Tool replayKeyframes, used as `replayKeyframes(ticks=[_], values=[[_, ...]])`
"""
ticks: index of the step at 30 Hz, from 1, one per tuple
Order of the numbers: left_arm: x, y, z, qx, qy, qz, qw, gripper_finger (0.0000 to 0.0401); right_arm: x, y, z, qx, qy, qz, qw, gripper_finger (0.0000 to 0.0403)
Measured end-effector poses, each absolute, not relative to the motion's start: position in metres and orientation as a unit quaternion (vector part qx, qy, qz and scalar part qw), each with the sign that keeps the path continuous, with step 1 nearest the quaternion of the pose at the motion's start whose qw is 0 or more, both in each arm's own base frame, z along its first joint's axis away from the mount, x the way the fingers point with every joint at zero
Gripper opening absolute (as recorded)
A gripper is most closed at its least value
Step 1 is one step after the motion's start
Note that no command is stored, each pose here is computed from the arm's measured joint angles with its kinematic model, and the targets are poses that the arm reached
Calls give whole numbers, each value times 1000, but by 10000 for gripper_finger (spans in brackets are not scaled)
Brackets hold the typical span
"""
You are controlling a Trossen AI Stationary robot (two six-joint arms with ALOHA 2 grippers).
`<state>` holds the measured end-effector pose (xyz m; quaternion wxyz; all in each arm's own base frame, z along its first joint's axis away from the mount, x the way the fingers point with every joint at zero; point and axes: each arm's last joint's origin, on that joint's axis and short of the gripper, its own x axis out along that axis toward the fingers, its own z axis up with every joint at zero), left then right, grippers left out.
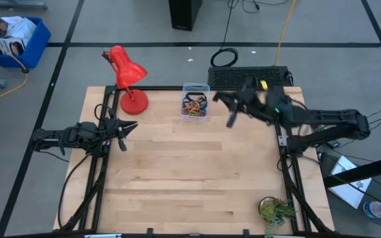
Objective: Pick and place rubber bands into bin
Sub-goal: Put the black rubber band into the transparent bin
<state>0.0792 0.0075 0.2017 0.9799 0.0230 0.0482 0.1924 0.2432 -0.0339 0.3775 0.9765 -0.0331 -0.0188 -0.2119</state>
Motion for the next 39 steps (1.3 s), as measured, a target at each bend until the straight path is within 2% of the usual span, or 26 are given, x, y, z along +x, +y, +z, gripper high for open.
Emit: replayKeyframes(ticks=[6,15,26,39], values=[[79,7,202,22,48,192,980,63,275,-90,363,17,78,-204,976,0],[79,7,202,21,48,193,980,63,324,-139,279,69,207,-173,961,0],[79,7,202,21,48,193,980,63,354,-150,199,107,308,-163,931,2],[79,7,202,21,48,192,980,63,363,-152,155,113,361,-160,912,3]])
